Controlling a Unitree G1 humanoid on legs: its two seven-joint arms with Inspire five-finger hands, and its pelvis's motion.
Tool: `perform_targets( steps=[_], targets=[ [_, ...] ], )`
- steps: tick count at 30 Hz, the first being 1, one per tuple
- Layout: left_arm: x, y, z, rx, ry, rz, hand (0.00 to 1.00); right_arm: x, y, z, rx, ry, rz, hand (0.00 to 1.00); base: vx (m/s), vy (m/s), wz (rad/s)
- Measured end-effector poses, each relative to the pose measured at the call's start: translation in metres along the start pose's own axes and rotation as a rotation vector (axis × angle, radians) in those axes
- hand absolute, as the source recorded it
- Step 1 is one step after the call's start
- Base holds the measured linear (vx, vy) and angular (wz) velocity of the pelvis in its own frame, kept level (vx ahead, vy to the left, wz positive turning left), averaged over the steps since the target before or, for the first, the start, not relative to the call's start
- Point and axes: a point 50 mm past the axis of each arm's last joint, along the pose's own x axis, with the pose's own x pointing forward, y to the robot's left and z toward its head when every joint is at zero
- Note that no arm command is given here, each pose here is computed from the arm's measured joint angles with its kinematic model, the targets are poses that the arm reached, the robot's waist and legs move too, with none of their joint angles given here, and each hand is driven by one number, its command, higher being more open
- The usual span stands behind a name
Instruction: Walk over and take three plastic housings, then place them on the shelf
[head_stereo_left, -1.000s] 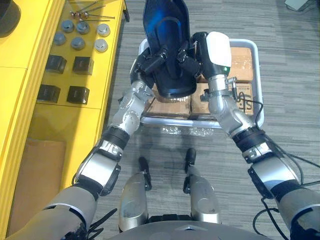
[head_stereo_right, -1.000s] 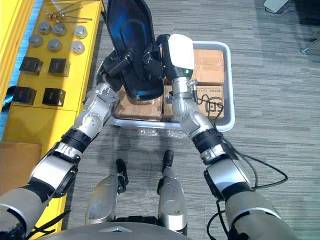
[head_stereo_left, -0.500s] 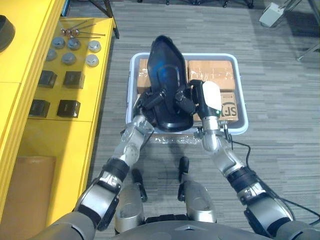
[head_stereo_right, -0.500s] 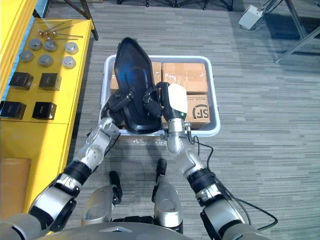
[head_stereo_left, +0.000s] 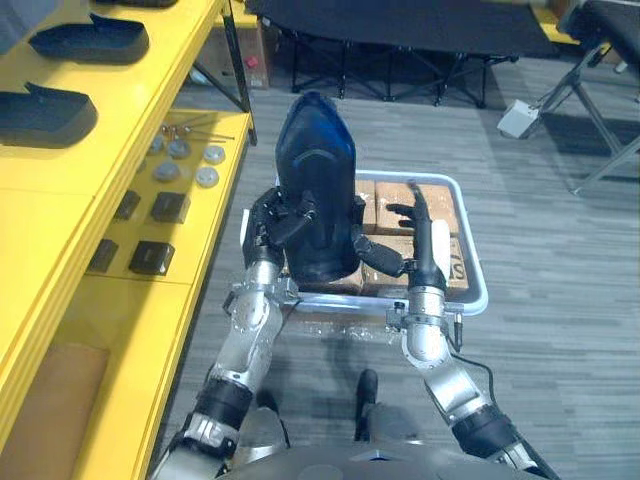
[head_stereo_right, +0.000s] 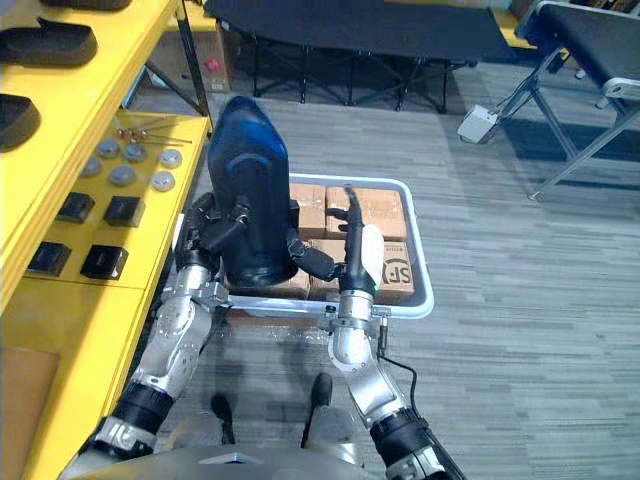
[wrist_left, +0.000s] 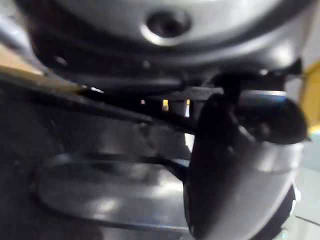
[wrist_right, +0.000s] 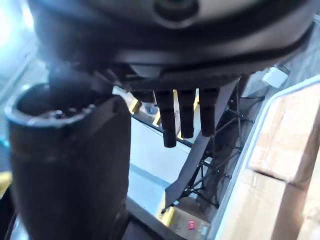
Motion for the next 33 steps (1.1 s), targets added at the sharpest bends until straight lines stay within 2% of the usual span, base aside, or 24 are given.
perform_targets(
  steps=[7,12,16,18,22,26,30,33],
  targets=[
    [-0.033,0.069,0.002,0.383,-0.05,0.294,0.0,-0.013,-0.066,-0.013,0.472,0.101,-0.101,1.0,-0.03,-0.007,-0.04],
    [-0.054,0.087,-0.001,0.459,-0.026,0.387,0.0,-0.033,-0.083,-0.029,0.663,0.161,-0.108,1.0,0.0,0.0,-0.01],
    [-0.061,0.089,0.0,0.416,-0.01,0.4,0.0,-0.048,-0.088,-0.037,0.688,0.198,-0.103,1.0,0.0,0.001,-0.01],
    [-0.061,0.089,0.003,0.319,-0.016,0.417,0.0,-0.054,-0.09,-0.043,0.676,0.243,-0.155,1.0,0.0,0.0,0.0],
    [-0.061,0.093,0.015,0.15,-0.07,0.466,0.0,-0.069,-0.093,-0.07,0.586,0.44,-0.267,1.0,0.0,0.0,0.0],
    [-0.068,0.099,0.028,0.097,-0.112,0.498,0.0,-0.08,-0.091,-0.083,0.572,0.539,-0.306,1.0,-0.01,0.001,0.07],
    [-0.075,0.104,0.042,0.075,-0.163,0.538,0.0,-0.08,-0.082,-0.088,0.579,0.601,-0.225,1.0,-0.01,-0.017,0.44],
    [-0.079,0.114,0.058,0.07,-0.236,0.613,0.0,-0.075,-0.065,-0.094,0.516,0.65,-0.077,1.0,-0.01,-0.032,0.62]
  ],
)
